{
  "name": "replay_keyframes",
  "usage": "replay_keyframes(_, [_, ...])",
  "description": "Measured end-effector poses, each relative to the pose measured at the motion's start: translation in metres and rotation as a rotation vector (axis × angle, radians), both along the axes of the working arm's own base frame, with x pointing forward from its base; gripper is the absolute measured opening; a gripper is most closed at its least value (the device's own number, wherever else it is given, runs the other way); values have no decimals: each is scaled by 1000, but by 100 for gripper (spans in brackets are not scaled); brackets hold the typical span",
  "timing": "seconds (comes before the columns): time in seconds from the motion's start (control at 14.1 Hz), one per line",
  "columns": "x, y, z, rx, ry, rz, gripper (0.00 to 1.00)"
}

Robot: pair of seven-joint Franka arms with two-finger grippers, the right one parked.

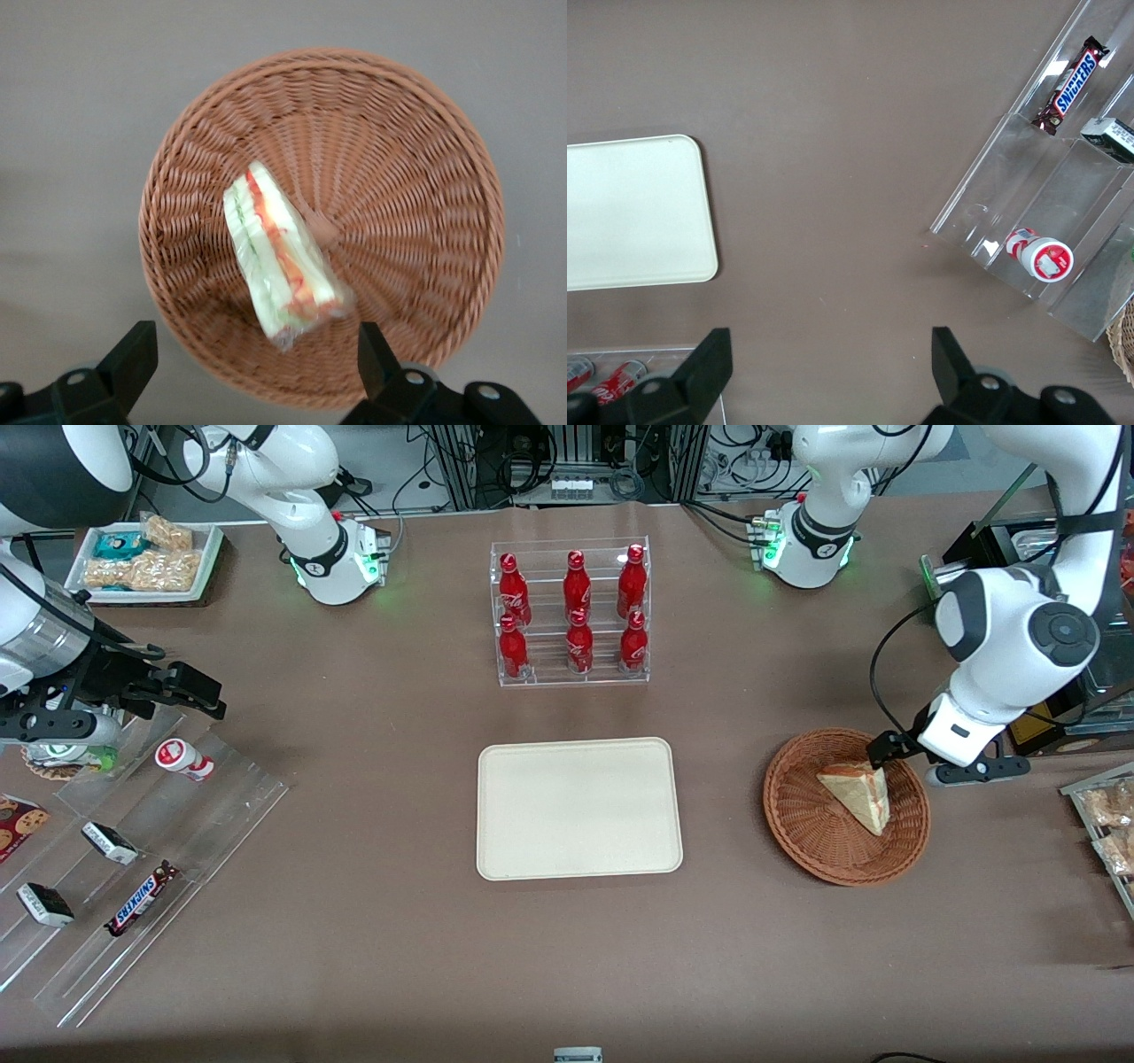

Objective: Place sandwich from basket to tray
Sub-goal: 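Lower the open left gripper onto the sandwich and close on it, then lift the sandwich and carry it toward the cream tray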

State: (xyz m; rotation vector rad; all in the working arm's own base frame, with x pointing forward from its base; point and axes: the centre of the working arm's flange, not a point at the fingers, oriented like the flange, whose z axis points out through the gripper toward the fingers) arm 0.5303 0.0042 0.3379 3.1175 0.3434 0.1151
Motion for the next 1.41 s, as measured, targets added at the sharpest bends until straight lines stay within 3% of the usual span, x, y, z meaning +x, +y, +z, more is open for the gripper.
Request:
replay_keyframes(0.35, [5,-3,-33,-34,-4,391,100])
replay_keyframes(0.71, [6,-3,-76,-55,44,521,96])
replay_keyframes(1.06, [11,-6,-77,-75,55,545,43])
replay_keyframes(1.13, [15,-10,-70,-74,72,543,33])
replay_keyframes(1.27, [30,-26,-43,-68,134,518,19])
replay_keyframes(1.41, [48,-55,-6,-72,159,467,19])
